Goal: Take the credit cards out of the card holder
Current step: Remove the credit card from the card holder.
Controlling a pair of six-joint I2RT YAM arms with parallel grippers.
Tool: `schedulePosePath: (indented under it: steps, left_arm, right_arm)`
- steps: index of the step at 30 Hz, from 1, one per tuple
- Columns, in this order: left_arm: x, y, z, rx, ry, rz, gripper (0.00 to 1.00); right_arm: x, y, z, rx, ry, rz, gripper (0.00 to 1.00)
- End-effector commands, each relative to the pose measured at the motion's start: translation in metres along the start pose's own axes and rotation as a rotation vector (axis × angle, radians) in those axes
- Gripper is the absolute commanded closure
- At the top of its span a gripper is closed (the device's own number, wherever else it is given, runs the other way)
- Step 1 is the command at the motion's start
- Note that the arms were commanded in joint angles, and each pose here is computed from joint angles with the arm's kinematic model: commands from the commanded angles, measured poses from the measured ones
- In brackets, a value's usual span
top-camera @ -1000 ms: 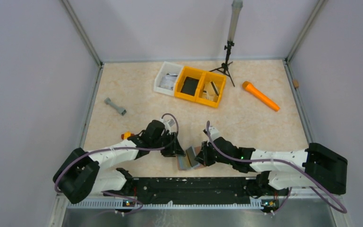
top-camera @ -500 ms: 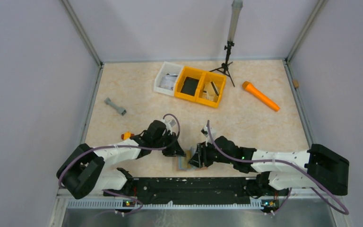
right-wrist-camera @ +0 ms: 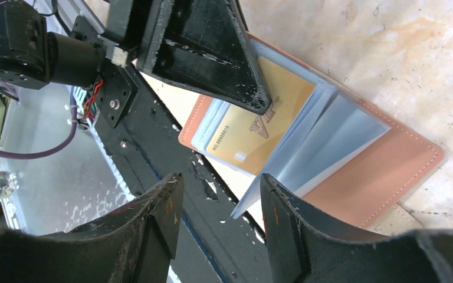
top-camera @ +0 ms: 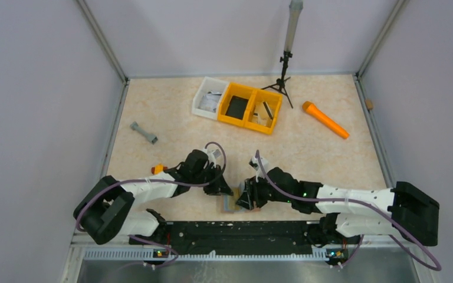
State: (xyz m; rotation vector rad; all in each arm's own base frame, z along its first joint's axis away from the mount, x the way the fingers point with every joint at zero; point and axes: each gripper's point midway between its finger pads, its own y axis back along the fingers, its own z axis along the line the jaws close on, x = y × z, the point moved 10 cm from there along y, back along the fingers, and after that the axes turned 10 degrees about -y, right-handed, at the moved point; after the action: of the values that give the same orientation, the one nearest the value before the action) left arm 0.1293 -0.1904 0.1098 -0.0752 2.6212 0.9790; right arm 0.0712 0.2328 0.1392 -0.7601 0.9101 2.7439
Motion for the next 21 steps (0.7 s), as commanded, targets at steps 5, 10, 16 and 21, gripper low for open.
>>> schedulePosePath:
  steps: [5, 10, 16, 21]
  left_arm:
    - [-0.005, -0.002, -0.001, -0.001, -0.033, -0.019, 1.0]
    - [-0.004, -0.002, 0.0, -0.002, -0.031, -0.018, 1.0]
    - [-0.001, 0.001, 0.0, -0.006, -0.032, -0.018, 1.0]
    - [-0.001, 0.002, 0.001, -0.012, -0.035, -0.018, 1.0]
  right_arm:
    - [-0.018, 0.001, 0.018, -0.06, 0.054, -0.036, 0.5]
    - [-0.017, -0.011, 0.02, -0.093, 0.066, -0.005, 0.56]
    - [-0.019, -0.019, 0.02, -0.069, 0.062, 0.001, 0.56]
    - [-0.018, -0.017, 0.015, -0.017, 0.069, 0.004, 0.55]
